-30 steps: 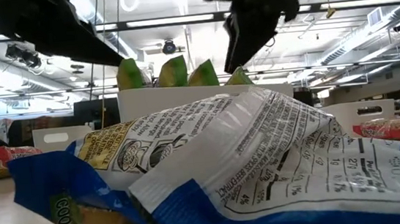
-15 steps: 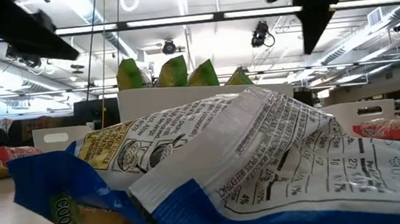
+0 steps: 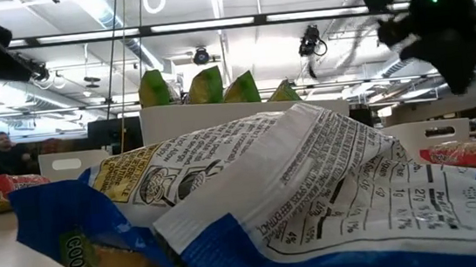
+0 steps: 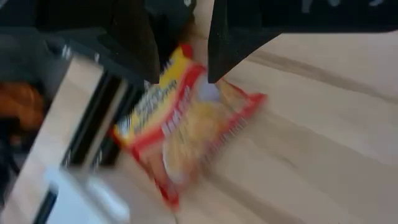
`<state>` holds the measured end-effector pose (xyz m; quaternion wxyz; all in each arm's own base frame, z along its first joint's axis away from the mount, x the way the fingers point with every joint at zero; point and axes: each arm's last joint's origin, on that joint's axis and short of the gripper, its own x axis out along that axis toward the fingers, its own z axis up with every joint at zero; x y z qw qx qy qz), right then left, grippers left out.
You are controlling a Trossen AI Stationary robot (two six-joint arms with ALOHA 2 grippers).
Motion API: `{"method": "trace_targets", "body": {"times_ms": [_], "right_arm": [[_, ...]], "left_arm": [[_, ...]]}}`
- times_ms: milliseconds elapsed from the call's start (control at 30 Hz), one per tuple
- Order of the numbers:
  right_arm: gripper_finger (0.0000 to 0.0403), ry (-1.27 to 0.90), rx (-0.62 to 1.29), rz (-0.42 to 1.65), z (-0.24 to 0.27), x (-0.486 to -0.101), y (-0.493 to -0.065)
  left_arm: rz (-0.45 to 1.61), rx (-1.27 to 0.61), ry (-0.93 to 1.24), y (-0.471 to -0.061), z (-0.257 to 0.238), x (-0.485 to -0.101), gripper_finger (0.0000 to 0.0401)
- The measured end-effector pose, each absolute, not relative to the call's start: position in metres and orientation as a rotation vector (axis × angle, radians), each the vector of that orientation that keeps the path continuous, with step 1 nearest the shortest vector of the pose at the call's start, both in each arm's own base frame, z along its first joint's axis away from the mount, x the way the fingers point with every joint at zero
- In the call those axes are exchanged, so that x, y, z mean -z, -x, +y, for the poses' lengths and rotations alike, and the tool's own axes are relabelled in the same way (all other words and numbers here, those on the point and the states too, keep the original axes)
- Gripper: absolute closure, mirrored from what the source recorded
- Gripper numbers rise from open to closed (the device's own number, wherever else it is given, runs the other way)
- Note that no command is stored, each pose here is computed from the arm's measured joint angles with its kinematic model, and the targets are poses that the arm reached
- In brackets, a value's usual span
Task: Sort Maruchan noodles
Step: Put the orange noodle pack into the top right white bin
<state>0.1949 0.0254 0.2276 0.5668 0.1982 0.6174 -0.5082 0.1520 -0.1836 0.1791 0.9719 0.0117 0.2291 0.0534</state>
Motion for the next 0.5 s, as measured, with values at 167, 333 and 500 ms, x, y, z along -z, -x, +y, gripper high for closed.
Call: {"method": "trace_targets", "body": {"times_ms": [167,333,500], "right_arm": [[0.0261,-0.531,1.254,1.482,0.022,-0.193,-0.183],[0.0261,-0.548,1.317,1.512,0.011,-0.171,-0.172],[0.0261,-0.549,1.333,1.578,0.002,-0.159,-0.171]], "left_arm": [[0.478,-0.110,-0.044,-0.152,-0.186,-0.172,0.0175],[0.479,-0.115,-0.048,-0.153,-0.186,-0.172,0.0175],[0.470,-0.125,-0.048,-0.153,-0.186,-0.172,0.0175]]}}
